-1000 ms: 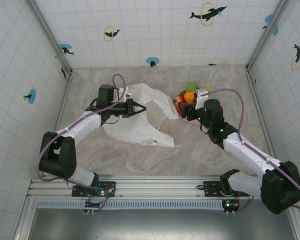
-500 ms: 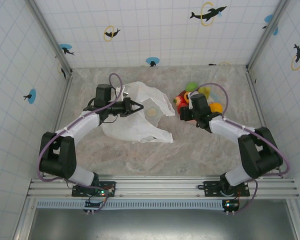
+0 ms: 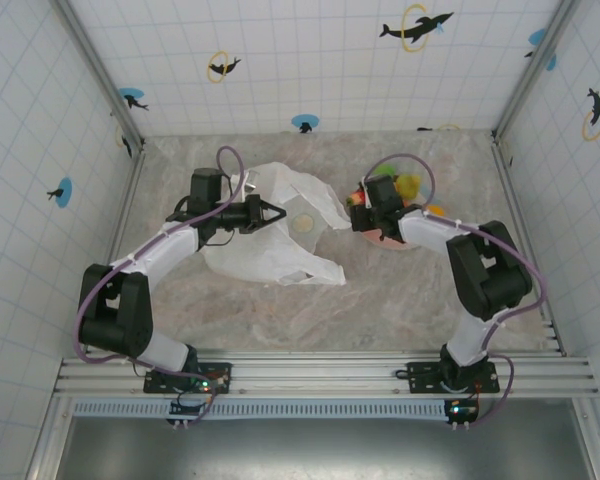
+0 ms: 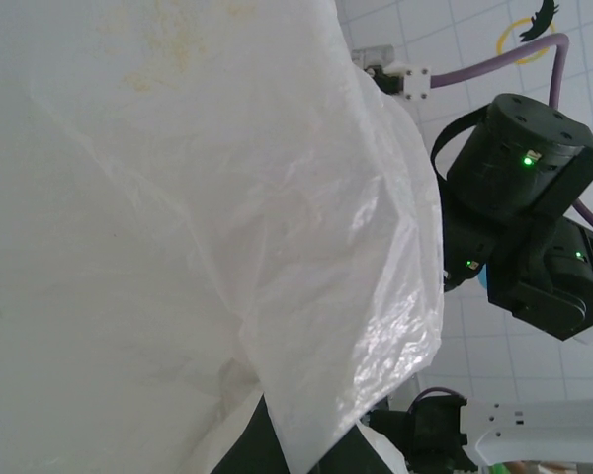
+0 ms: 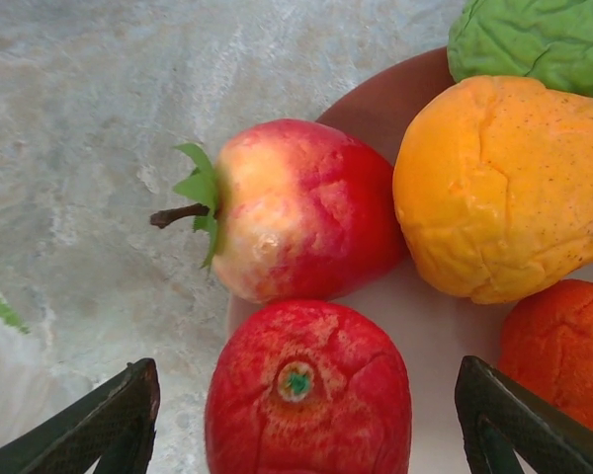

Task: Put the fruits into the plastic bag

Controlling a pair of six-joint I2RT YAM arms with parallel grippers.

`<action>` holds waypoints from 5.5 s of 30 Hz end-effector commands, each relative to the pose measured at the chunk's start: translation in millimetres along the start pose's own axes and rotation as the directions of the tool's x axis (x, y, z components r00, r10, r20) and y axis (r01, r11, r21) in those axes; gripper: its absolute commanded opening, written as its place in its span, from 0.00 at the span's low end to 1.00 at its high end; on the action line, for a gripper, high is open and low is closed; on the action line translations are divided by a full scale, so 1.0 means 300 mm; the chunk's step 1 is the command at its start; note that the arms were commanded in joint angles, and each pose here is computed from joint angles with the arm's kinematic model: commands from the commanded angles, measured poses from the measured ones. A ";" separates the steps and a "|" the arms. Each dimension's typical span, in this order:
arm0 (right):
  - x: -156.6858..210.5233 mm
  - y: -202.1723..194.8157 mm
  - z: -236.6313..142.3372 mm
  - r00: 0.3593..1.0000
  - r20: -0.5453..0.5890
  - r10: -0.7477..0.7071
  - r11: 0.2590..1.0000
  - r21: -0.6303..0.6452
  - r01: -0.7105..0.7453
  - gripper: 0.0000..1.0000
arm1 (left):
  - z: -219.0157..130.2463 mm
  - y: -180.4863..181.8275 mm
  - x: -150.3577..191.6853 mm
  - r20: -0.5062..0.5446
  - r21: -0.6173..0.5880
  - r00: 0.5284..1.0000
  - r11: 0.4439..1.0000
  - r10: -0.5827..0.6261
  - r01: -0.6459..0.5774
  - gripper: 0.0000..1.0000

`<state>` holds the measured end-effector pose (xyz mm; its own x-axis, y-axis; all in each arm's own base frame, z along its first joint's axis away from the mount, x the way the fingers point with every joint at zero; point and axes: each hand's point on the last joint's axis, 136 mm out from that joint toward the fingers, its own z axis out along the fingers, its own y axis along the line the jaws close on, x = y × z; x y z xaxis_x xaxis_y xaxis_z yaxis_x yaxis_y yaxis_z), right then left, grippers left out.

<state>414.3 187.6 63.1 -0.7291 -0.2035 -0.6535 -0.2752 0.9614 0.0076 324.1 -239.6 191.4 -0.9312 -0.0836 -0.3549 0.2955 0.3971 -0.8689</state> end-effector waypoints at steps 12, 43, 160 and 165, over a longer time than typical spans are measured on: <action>0.006 -0.004 0.018 0.998 -0.049 -0.048 0.998 0.040 0.050 0.56 | -0.010 -0.002 0.000 0.007 0.013 1.000 1.000 -0.017 0.017 0.00; 0.037 0.494 -0.348 0.935 0.286 0.211 0.777 -0.629 0.017 0.50 | 0.021 -0.048 0.007 0.014 0.038 0.999 0.999 -0.029 0.029 0.00; -0.016 -0.221 -0.468 0.980 0.201 -0.015 0.983 0.180 -0.022 0.83 | 0.069 0.022 0.027 0.013 -0.001 0.998 0.998 -0.068 0.068 0.00; -0.003 -0.381 -0.442 0.994 0.109 -0.033 0.936 0.351 -0.008 0.90 | 0.069 0.020 0.026 0.014 0.001 0.998 0.998 -0.068 0.068 0.00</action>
<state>355.4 86.7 161.6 -0.6055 -0.1729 -0.7769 -0.1186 0.9848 -0.1267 321.8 -259.5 184.2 -0.9443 -0.1246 -0.3045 0.2384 0.3787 -0.8943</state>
